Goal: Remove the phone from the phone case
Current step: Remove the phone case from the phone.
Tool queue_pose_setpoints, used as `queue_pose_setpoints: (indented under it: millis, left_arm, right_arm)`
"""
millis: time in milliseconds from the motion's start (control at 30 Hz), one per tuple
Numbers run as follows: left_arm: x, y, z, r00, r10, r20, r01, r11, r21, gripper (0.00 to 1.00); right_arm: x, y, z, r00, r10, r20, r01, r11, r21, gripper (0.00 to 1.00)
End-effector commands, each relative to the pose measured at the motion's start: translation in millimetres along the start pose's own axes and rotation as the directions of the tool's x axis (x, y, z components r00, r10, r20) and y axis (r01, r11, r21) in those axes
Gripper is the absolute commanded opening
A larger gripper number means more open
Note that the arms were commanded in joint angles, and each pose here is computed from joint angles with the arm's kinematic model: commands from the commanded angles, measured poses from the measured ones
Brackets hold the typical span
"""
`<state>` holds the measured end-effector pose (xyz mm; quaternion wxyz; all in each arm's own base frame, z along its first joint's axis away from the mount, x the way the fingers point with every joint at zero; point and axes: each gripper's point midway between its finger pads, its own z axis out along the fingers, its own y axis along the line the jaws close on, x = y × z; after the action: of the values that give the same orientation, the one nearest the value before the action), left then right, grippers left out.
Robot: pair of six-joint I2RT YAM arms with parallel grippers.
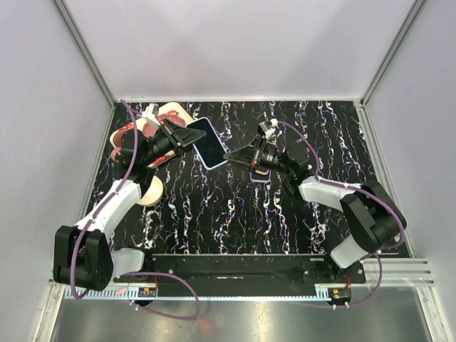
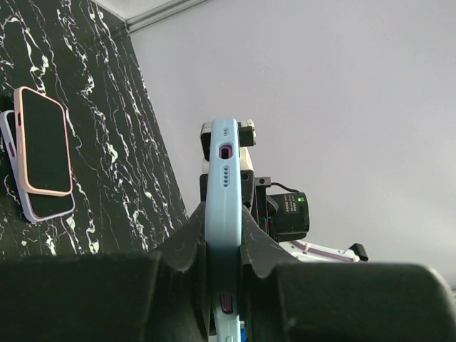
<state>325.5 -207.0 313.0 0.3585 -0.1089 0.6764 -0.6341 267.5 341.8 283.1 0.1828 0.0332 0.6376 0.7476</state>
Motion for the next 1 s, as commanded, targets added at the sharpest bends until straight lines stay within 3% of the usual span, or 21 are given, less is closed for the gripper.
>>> queue_pose_setpoints:
  millis: [0,233,400,700,967]
  left_arm:
    - [-8.7,-40.9,-2.2,0.992,0.122,0.040,-0.126,0.986,0.106,0.00]
    - [-10.5,-60.4,-6.2,0.993,0.107,0.054,-0.115,0.981,0.158,0.00]
    - [-12.8,-83.5,-12.6,0.990,0.119,0.076,-0.132,0.970,0.202,0.00]
    - [-27.5,-129.5,-21.6,0.983,0.087,0.161,-0.138,0.932,0.335,0.00]
    - [-34.4,-148.9,-22.7,0.974,0.079,0.211,-0.158,0.907,0.390,0.00]
  right_arm:
    - [1.5,45.9,1.3,0.999,-0.030,0.023,0.033,0.987,-0.160,0.00]
    - [-3.6,61.3,-4.2,0.998,0.050,0.028,-0.039,0.950,-0.311,0.00]
    - [-4.4,70.1,-1.6,0.999,0.041,0.026,-0.030,0.943,-0.331,0.00]
    - [-21.3,84.4,-1.4,0.983,0.167,0.079,-0.125,0.917,-0.380,0.00]
    - [-19.8,108.9,10.1,0.981,0.188,0.043,-0.150,0.887,-0.437,0.00]
